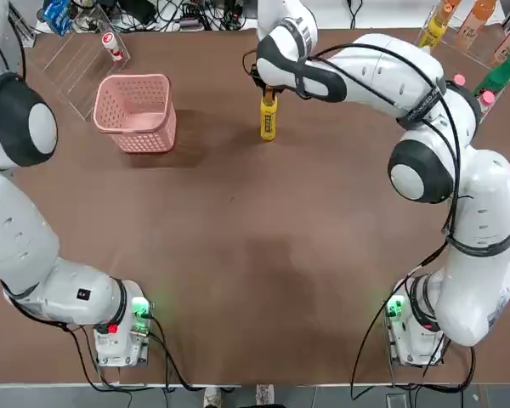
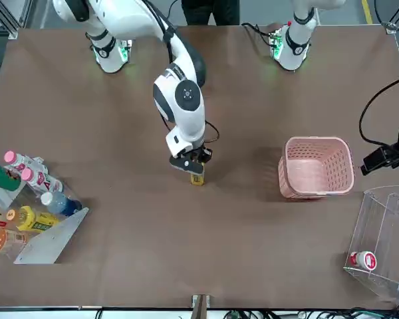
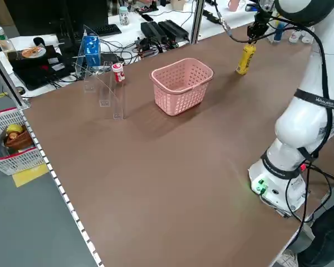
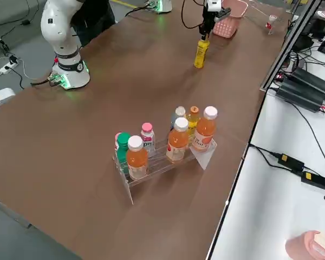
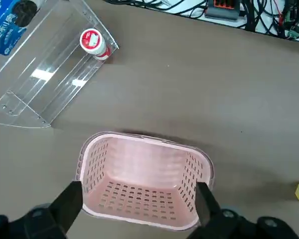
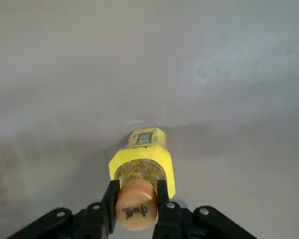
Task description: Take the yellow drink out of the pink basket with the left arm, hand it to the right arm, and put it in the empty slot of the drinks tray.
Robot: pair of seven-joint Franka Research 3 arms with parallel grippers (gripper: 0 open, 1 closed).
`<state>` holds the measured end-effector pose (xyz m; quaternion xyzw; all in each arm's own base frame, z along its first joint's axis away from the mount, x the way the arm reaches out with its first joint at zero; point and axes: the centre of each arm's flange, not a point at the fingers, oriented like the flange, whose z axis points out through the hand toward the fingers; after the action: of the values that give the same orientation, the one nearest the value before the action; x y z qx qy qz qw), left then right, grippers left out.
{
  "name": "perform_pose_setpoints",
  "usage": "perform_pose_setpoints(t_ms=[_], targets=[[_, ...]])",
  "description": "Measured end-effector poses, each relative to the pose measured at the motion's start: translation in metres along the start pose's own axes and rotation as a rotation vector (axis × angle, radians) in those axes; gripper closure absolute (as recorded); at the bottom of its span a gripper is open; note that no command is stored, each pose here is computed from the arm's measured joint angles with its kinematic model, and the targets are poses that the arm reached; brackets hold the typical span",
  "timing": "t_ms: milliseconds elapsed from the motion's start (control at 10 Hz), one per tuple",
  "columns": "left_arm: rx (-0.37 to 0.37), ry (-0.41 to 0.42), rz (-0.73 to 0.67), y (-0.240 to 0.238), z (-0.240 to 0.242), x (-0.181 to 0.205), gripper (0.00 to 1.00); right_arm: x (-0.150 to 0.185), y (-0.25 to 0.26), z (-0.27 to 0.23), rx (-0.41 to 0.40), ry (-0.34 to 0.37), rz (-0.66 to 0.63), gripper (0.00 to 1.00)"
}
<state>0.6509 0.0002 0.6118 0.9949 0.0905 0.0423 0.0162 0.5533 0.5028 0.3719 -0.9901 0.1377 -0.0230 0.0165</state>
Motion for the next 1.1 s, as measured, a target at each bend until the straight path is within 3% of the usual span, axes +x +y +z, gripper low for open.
perform_pose_setpoints(t_ms=[400, 800, 1100], targets=[[-0.041, 0.024, 0.006, -0.007, -0.028, -0.010, 0.00, 0.006, 0.005, -0.011, -0.007, 0.005, -0.027, 0.66], [-0.050, 0.012, 0.006, -0.012, -0.040, -0.018, 0.00, 0.019, 0.059, -0.125, -0.076, -0.013, -0.039, 0.66], [-0.057, 0.013, 0.012, -0.015, -0.041, -0.019, 0.00, 0.071, 0.147, -0.186, -0.067, -0.019, 0.092, 0.66]])
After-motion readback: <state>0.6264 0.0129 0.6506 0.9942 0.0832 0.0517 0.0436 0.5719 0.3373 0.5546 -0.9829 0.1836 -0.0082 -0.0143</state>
